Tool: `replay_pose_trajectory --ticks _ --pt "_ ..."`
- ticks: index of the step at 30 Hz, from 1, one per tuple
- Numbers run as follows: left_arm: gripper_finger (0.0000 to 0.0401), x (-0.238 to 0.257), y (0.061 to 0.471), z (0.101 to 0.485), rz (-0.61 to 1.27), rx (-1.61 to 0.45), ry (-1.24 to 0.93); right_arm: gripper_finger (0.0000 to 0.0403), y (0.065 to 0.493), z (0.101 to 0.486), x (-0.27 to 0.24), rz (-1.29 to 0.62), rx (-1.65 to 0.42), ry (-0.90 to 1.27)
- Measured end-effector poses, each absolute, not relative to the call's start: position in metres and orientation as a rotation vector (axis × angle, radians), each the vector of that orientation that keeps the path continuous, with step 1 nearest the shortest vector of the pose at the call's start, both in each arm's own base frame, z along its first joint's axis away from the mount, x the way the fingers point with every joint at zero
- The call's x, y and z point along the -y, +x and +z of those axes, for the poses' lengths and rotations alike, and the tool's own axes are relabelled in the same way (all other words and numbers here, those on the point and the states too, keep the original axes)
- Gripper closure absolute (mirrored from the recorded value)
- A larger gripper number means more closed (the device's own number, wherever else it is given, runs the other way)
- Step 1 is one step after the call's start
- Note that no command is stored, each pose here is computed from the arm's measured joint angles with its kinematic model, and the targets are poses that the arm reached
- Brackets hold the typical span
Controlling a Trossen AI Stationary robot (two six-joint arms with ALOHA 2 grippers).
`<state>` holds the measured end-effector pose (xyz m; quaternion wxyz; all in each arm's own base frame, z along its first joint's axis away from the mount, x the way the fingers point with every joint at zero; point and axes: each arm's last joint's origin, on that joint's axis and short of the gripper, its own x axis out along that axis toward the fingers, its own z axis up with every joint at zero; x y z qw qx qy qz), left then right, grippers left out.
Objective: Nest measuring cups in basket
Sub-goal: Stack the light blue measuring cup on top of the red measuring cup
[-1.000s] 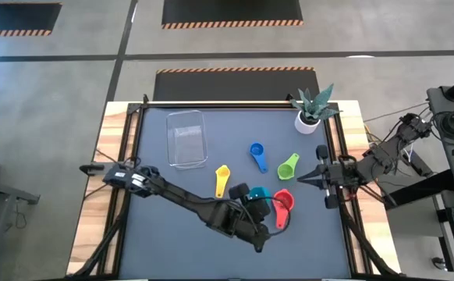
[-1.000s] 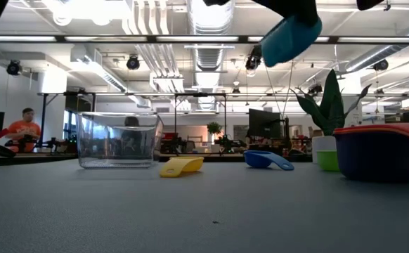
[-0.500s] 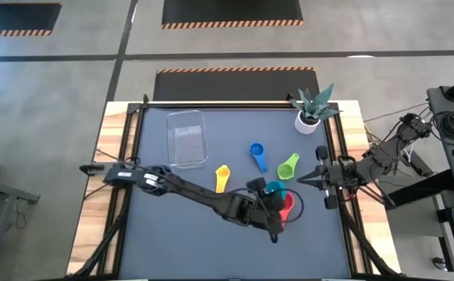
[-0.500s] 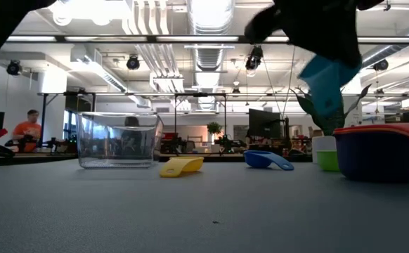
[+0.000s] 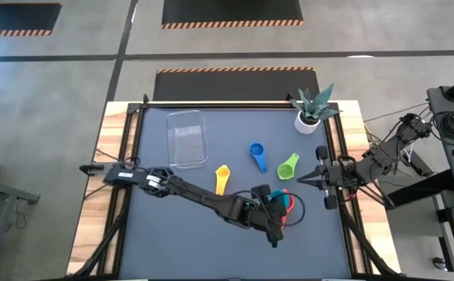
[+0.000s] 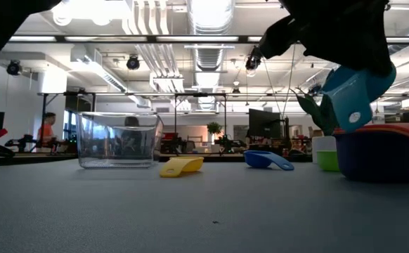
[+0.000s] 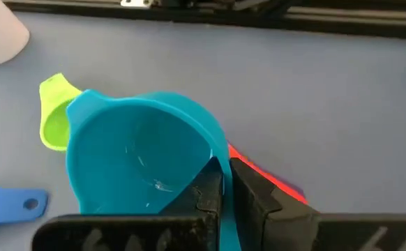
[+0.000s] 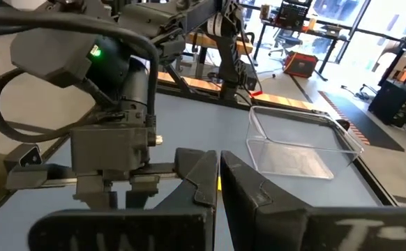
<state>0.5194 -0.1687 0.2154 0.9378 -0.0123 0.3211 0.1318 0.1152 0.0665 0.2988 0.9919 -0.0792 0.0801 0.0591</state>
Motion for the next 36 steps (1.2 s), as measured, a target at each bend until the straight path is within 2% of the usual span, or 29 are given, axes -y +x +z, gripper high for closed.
replay_pose_trajectory --ticks 13,36 --pt "0.0370 0.1647 0.5250 0.2080 0.264 -0.648 -0.031 0.0394 0.1152 0.2988 -0.0664 0.118 -0.161 -0.163" --pt "0.0369 0.1610 0.5286 0.2099 0.221 -0.635 -0.021 0.0394 0.1153 0.2988 -0.0663 0.110 -0.161 -0.164"
